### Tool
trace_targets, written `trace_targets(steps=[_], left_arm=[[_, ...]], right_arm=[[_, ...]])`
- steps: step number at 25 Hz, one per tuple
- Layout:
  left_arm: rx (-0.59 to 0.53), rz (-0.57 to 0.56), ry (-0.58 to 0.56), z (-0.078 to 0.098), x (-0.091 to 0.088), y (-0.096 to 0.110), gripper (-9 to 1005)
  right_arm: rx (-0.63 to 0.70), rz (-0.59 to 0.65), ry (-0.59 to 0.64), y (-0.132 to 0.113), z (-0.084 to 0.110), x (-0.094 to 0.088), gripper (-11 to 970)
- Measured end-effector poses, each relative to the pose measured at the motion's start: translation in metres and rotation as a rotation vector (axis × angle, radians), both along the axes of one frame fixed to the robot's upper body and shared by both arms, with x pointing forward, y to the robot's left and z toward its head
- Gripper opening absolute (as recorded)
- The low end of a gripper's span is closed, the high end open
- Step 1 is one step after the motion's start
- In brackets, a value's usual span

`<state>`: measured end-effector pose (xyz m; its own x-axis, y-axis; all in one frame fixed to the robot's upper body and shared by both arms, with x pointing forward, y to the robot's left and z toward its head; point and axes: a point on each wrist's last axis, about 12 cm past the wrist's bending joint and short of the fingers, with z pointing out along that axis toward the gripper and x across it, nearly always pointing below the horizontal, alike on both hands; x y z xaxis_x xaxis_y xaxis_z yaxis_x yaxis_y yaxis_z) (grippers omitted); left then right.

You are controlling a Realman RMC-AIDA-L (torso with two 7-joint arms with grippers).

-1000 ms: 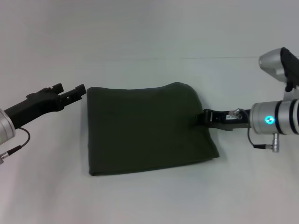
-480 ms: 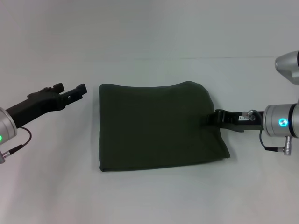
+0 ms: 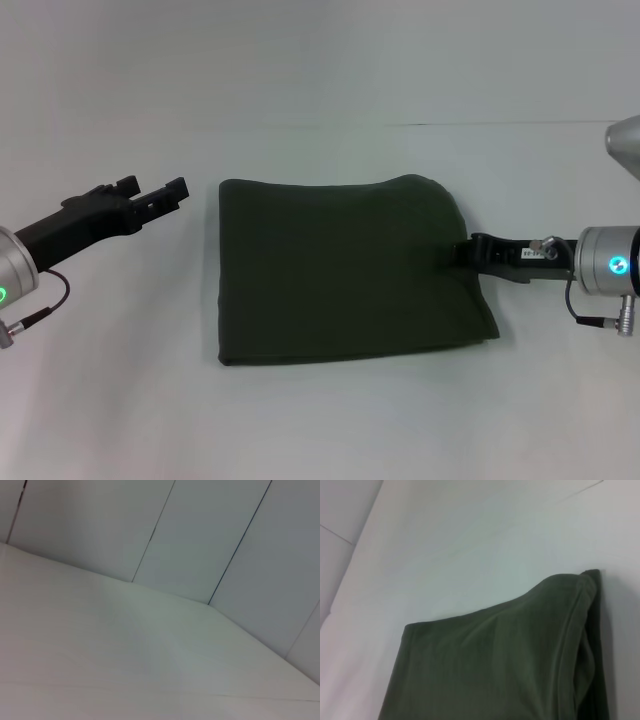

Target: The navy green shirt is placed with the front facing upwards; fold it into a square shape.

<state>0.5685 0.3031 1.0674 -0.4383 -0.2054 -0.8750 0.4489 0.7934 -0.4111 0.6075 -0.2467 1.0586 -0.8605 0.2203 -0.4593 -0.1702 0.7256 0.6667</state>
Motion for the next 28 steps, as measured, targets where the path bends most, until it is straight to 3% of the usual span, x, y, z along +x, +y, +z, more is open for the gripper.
trace_targets(steps=[8,13,18,23,28], left_arm=[[0.000,0.000,-0.003,0.002,0.002,0.001,902],[0.001,-0.008,-0.016,0.007,0.007,-0.002,902],[-0.011,-0.013,-0.029,0.011,0.012,-0.006,902],[-0.035,-0.022,-0.032,0.013,0.013,-0.010,902],[-0.109,-0.069,-0.061,0.018,0.006,-0.014,902]], right_arm=[[0.017,0.009,-0.034,-0.008,0.000,-0.005,145],[0.049,-0.036,-0.087,-0.036,0.009,-0.015,171],[0.082,-0.087,-0.143,-0.068,0.020,-0.026,398],[0.132,-0.021,-0.231,-0.072,0.032,-0.032,621],[0.117,0.067,-0.299,-0.069,0.035,-0.036,715]])
